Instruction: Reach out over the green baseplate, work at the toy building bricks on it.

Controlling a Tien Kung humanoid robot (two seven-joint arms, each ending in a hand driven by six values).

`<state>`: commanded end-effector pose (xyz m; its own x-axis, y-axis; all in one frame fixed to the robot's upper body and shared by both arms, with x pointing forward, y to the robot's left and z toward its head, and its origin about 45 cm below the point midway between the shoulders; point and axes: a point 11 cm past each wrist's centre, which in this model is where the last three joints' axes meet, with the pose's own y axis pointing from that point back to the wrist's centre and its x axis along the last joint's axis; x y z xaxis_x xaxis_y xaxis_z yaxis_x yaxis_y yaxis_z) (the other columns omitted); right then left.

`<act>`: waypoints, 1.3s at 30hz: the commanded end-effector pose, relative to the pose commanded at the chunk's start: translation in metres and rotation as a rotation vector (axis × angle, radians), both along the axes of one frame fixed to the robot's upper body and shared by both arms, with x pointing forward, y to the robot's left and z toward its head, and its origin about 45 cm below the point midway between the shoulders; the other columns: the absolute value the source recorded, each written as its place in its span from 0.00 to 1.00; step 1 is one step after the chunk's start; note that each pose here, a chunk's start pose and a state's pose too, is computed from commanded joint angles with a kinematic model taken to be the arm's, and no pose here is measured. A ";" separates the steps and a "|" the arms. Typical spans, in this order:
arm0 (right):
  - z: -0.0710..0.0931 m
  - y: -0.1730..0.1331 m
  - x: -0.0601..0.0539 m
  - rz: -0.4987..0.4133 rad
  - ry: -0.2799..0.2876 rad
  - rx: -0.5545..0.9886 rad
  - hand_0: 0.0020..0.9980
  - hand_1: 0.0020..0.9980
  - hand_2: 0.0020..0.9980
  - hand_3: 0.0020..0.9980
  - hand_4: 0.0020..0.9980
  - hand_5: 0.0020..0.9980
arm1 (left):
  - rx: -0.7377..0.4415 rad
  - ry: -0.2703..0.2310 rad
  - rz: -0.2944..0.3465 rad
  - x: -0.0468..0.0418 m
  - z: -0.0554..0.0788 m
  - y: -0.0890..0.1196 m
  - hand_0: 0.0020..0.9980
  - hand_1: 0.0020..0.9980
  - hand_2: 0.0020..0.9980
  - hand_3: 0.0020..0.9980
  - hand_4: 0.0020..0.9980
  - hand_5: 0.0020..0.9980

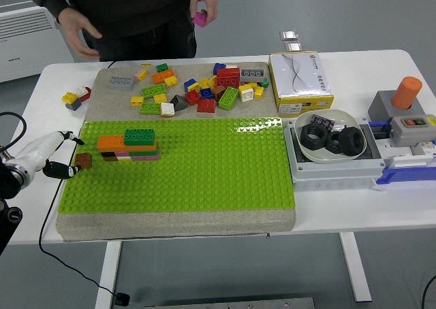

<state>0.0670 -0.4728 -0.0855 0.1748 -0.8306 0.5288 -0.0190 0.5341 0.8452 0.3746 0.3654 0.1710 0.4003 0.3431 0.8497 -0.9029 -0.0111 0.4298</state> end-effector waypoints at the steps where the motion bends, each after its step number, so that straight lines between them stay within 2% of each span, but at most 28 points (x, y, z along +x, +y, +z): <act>1: 0.000 0.000 0.000 0.000 0.000 0.000 0.68 0.65 0.64 0.74 0.89 1.00 | 0.000 0.003 0.000 0.0002 -0.001 0.000 0.98 0.98 0.99 0.72 0.72 0.00; 20: 0.001 0.000 0.004 0.001 -0.007 -0.002 0.68 0.65 0.64 0.74 0.89 1.00 | -0.013 0.027 0.024 0.0036 -0.009 0.002 0.98 0.99 0.99 0.71 0.73 0.00; 21: 0.001 0.000 0.004 0.001 -0.007 -0.002 0.68 0.65 0.64 0.74 0.89 1.00 | -0.015 0.026 0.026 0.0037 -0.010 0.002 0.98 0.99 1.00 0.67 0.71 0.00; 26: 0.001 0.000 0.004 0.001 -0.007 -0.002 0.68 0.65 0.64 0.74 0.89 1.00 | -0.026 0.026 0.033 0.0038 -0.012 0.002 0.98 0.99 1.00 0.67 0.71 0.00; 27: 0.001 0.000 0.004 0.001 -0.007 -0.002 0.68 0.65 0.64 0.74 0.89 1.00 | -0.028 0.026 0.034 0.0039 -0.013 0.002 0.98 0.99 1.00 0.61 0.67 0.00; 38: 0.001 0.000 0.004 -0.002 -0.007 0.000 0.68 0.65 0.64 0.74 0.89 1.00 | -0.043 0.021 0.047 0.0046 -0.016 0.002 0.98 0.99 1.00 0.58 0.65 0.00; 39: 0.001 0.000 0.004 -0.002 -0.007 0.000 0.68 0.65 0.64 0.74 0.89 1.00 | -0.044 0.019 0.047 0.0048 -0.016 0.002 0.98 0.98 0.99 0.54 0.63 0.00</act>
<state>0.0708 -0.4726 -0.0849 0.1697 -0.8307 0.5302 -0.0243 0.5343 0.8449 0.3794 0.3673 0.1551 0.3988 0.3985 0.8259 -0.8934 -0.0344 0.4480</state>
